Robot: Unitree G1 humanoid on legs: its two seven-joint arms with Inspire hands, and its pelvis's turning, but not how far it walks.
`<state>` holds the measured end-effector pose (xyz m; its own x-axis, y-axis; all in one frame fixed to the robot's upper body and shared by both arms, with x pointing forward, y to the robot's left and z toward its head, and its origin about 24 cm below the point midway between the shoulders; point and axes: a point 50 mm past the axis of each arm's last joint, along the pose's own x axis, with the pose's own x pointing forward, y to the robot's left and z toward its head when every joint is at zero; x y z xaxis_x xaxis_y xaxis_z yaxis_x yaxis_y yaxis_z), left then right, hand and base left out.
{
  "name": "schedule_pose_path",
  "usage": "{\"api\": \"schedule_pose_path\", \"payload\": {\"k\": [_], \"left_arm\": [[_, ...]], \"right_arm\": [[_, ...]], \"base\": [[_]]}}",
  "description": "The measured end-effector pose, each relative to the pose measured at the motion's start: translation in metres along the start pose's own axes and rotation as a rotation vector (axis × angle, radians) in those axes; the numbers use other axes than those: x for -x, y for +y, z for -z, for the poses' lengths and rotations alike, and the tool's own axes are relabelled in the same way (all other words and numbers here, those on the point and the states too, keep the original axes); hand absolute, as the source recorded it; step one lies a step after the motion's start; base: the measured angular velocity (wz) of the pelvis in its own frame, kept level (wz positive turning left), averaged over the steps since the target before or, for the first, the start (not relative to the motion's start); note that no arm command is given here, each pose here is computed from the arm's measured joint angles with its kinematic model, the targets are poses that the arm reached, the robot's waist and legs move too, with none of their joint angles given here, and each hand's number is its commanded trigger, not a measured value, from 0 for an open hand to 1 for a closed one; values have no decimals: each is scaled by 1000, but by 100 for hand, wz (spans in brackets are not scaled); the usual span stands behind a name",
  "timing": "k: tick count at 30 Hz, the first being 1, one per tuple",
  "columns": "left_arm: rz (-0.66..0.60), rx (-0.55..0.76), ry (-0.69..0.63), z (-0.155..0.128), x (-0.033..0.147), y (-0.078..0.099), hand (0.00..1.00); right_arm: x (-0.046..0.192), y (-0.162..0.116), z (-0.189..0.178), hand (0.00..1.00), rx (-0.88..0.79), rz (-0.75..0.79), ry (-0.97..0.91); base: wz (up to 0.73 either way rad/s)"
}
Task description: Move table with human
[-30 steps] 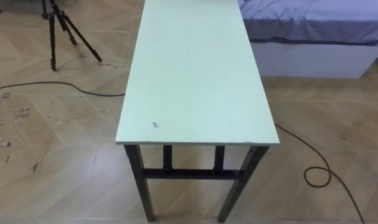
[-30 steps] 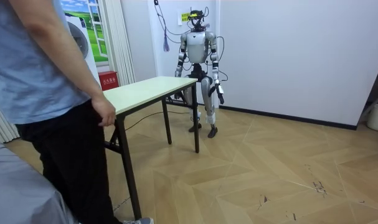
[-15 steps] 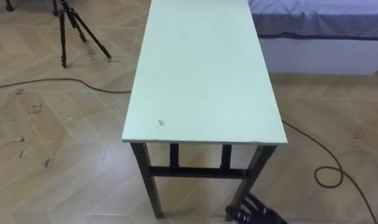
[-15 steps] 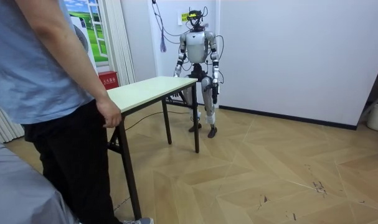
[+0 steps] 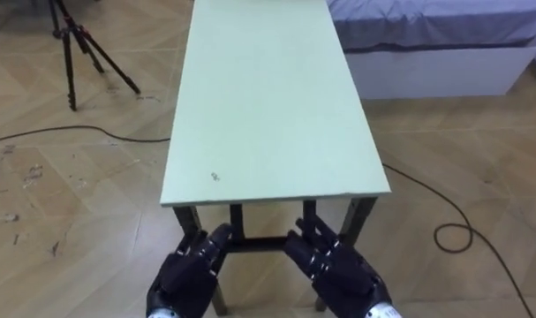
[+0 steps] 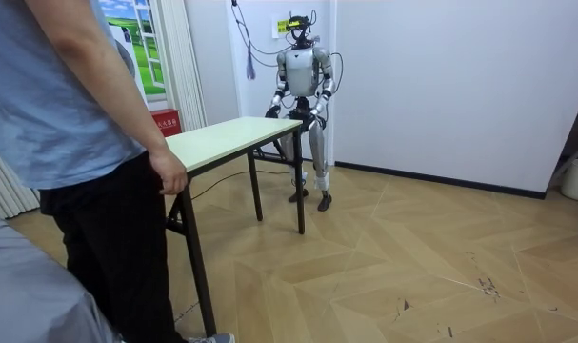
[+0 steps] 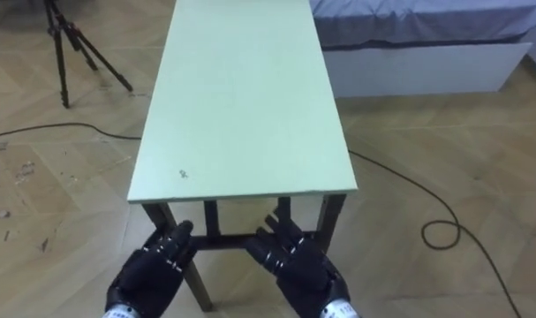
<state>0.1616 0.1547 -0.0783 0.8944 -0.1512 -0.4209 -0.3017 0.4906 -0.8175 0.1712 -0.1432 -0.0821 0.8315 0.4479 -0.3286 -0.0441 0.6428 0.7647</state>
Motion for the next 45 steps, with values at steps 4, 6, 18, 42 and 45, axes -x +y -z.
{"api": "schedule_pose_path", "payload": {"k": [4, 6, 18, 42, 45], "left_arm": [[49, 11, -4, -3, -4, -11, 0], [95, 17, -6, -6, -11, -23, 0], [117, 61, 13, -12, -17, -30, 0], [106, 287, 13, -32, -25, -27, 0], [105, 289, 10, -33, -25, -27, 0]], "right_arm": [[-7, 4, -8, 0, 17, -24, -12], [-13, 9, -13, 0, 31, -46, -19], [-14, 15, -23, 0, -19, -56, -44], [-20, 9, -51, 0, -216, 46, -111], [-20, 8, -53, 0, -281, 63, -141]], "base": [[0], [-4], [0], [-1], [0]]}}
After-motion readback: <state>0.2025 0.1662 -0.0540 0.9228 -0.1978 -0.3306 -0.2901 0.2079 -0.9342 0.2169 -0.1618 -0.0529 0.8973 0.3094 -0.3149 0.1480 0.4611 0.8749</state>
